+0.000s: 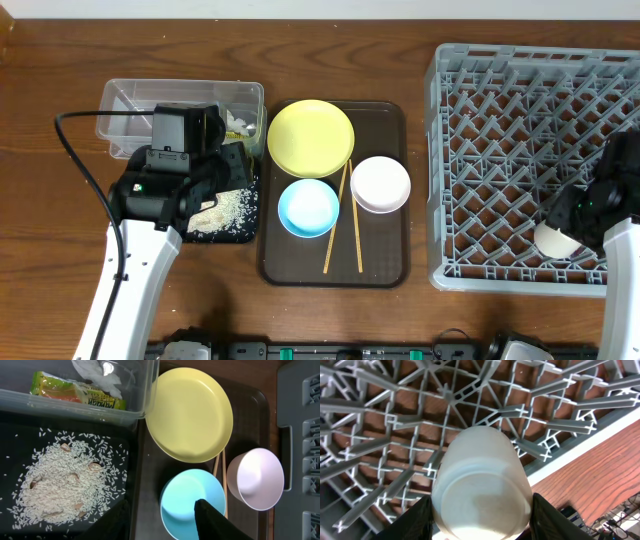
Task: Sort waste into correct bins and load items into the dishwasher rack
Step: 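Lower the white cup upside down into the rack and open the right gripper, then move the right gripper to the pink bowl and grasp its rim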
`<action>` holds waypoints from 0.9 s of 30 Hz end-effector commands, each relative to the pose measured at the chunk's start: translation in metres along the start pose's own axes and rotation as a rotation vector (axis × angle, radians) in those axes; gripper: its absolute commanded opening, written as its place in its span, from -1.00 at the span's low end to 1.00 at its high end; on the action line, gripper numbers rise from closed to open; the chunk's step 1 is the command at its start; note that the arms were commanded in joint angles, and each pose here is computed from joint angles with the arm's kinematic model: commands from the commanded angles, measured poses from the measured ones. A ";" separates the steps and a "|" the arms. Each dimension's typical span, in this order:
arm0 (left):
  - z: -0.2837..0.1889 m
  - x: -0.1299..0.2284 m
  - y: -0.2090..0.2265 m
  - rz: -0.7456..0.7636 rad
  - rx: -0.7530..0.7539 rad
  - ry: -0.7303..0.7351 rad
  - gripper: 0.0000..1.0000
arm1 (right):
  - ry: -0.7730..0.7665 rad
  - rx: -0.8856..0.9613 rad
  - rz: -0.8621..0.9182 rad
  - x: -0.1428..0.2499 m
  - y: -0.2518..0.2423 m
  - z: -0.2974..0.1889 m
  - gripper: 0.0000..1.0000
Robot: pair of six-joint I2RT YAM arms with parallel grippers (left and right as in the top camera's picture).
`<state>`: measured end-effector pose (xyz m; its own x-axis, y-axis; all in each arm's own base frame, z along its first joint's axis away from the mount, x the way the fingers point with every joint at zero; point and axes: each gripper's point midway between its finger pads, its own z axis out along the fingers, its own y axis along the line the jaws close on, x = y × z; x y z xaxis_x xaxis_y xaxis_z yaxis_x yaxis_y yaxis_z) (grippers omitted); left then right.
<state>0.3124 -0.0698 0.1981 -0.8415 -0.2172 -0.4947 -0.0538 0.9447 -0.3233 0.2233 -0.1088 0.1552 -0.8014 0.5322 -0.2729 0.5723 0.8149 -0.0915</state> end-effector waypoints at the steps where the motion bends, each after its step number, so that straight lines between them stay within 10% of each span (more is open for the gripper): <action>1: -0.002 -0.003 0.002 0.007 -0.009 -0.010 -0.10 | -0.021 -0.038 -0.005 -0.007 0.003 -0.009 -0.09; 27: -0.002 -0.002 0.002 0.006 -0.010 -0.007 -0.10 | -0.088 -0.009 -0.017 -0.024 -0.002 -0.018 -0.04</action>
<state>0.3121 -0.0698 0.1978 -0.8423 -0.2171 -0.4934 -0.0543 0.9448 -0.3231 0.2373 -0.1118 0.1711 -0.8014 0.4990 -0.3298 0.5489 0.8326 -0.0741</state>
